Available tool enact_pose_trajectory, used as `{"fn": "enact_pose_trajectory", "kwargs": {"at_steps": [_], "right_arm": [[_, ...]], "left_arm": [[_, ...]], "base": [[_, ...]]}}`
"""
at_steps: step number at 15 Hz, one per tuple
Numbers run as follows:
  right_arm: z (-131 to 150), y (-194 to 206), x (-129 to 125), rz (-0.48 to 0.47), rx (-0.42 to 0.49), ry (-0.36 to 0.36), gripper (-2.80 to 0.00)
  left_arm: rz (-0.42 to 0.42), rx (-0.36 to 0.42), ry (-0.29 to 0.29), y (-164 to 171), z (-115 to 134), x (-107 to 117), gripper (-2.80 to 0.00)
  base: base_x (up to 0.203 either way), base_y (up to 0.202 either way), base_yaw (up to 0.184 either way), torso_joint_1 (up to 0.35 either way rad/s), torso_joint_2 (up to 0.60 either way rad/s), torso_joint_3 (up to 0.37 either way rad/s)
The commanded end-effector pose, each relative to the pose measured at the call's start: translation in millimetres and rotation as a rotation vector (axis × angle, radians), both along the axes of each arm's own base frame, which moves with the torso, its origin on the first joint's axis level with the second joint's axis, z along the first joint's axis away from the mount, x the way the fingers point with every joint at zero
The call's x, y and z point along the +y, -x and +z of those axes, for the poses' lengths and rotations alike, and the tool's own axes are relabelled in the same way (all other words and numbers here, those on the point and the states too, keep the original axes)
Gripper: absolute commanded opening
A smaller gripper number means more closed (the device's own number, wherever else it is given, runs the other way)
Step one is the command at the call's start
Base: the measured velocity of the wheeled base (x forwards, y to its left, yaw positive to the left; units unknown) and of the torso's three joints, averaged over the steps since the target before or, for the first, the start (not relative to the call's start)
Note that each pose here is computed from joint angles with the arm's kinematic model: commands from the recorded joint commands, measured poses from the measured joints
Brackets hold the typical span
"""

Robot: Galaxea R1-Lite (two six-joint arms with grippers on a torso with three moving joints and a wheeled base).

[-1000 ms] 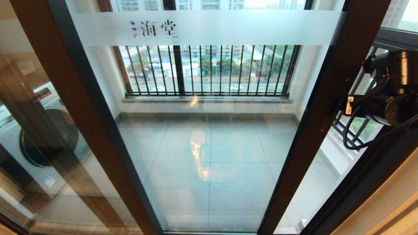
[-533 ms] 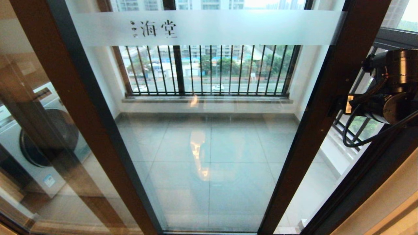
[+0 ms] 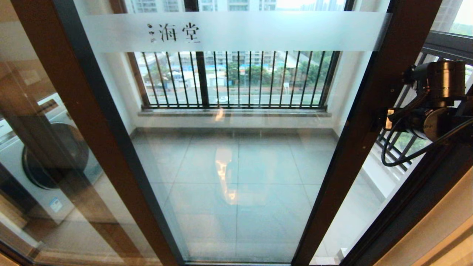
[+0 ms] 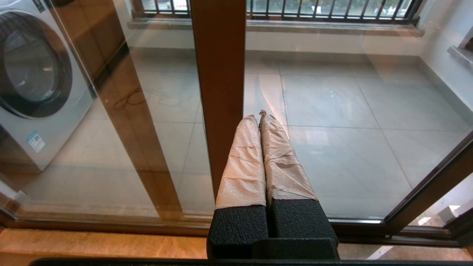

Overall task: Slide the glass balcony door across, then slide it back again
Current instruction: Close the slid door

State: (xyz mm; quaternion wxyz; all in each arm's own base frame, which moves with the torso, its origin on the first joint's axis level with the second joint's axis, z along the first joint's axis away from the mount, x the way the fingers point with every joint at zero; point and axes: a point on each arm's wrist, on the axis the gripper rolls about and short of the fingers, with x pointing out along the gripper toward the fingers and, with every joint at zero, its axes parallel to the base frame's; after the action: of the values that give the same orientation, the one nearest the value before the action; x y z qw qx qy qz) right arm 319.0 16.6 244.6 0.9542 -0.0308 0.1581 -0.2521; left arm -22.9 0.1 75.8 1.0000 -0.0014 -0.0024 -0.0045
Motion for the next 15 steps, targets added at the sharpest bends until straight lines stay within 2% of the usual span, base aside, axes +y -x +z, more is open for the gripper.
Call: {"fn": "enact_pose_trajectory", "kwargs": {"at_steps": [1,11,15], "right_arm": [[-6,-8,-5,-0.017,0.009,0.012,0.00],[-10,-10,-32,-0.092,0.030,0.030,0.00],[-12,-6,-34,-0.100,0.036,0.029,0.00]], "left_arm": [[0.000,0.003,0.000,0,0,0,-2.80],[0.000,0.003,0.000,0,0,0,-2.80],[0.000,0.003,0.000,0,0,0,-2.80]], "base": [[0.000,0.000,0.000,0.000,0.00,0.000],[0.000,0.000,0.000,0.000,0.00,0.000],[0.000,0.000,0.000,0.000,0.00,0.000]]}}
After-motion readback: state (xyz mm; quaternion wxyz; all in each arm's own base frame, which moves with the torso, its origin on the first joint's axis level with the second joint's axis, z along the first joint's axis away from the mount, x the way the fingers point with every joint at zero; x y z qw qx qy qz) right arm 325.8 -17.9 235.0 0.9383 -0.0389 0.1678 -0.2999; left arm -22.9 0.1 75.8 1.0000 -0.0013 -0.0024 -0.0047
